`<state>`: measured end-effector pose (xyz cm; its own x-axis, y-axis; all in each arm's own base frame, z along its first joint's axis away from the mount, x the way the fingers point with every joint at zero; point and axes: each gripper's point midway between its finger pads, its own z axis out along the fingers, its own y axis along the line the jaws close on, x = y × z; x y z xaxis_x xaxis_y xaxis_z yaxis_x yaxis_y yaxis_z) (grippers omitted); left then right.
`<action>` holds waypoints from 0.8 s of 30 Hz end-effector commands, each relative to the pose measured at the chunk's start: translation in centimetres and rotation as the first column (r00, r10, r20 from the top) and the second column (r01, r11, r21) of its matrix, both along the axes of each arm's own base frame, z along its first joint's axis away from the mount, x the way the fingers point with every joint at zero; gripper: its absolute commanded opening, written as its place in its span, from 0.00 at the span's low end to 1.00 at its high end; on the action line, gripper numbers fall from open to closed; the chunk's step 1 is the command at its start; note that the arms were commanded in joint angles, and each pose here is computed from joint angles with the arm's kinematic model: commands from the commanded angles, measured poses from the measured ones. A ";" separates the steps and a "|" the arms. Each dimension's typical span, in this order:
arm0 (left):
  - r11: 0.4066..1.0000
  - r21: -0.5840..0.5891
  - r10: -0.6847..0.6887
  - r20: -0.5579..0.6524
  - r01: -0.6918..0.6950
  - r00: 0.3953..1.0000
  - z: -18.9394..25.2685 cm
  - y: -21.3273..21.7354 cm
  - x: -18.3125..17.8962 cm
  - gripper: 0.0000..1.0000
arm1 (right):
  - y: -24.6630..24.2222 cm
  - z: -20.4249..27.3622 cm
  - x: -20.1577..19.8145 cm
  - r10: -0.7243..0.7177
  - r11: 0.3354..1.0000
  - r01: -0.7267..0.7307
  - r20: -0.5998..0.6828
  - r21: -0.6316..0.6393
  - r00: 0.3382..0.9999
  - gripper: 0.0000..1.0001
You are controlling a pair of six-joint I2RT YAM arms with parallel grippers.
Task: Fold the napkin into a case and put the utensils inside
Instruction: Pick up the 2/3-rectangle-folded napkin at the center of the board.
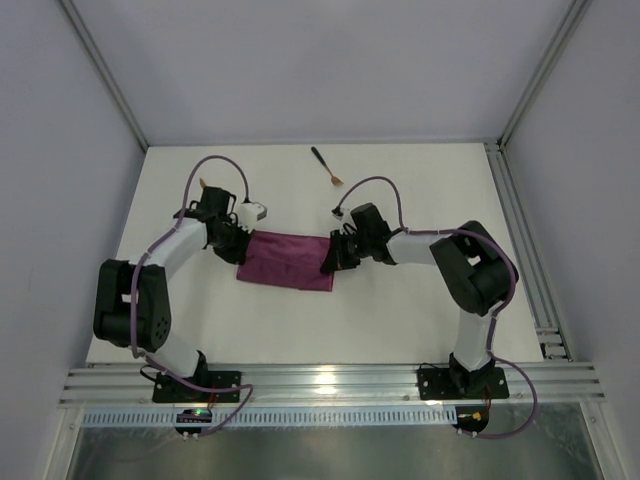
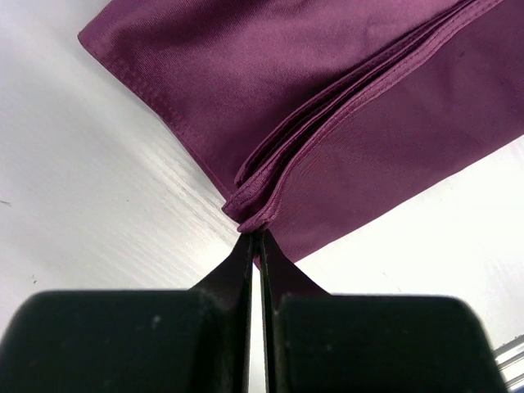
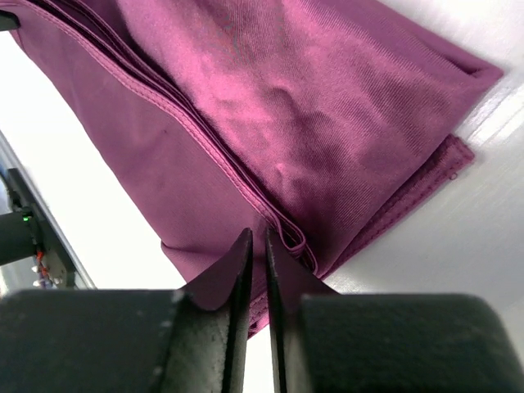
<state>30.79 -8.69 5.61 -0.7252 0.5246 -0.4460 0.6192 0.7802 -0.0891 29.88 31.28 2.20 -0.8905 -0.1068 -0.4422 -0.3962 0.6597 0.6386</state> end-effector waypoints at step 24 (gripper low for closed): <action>0.999 0.007 0.053 -0.035 -0.053 0.998 -3.1 -0.3 2.7 0.00 | 4.9 1.5 5.7 -0.057 0.998 0.058 0.025 -0.011 0.998 0.16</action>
<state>31.77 -8.83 2.26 -0.7732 0.5024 -0.3870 0.5839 0.8021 -0.1251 35.03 35.96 2.39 -0.8923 -0.0910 -0.4422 -0.3790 0.6833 0.6241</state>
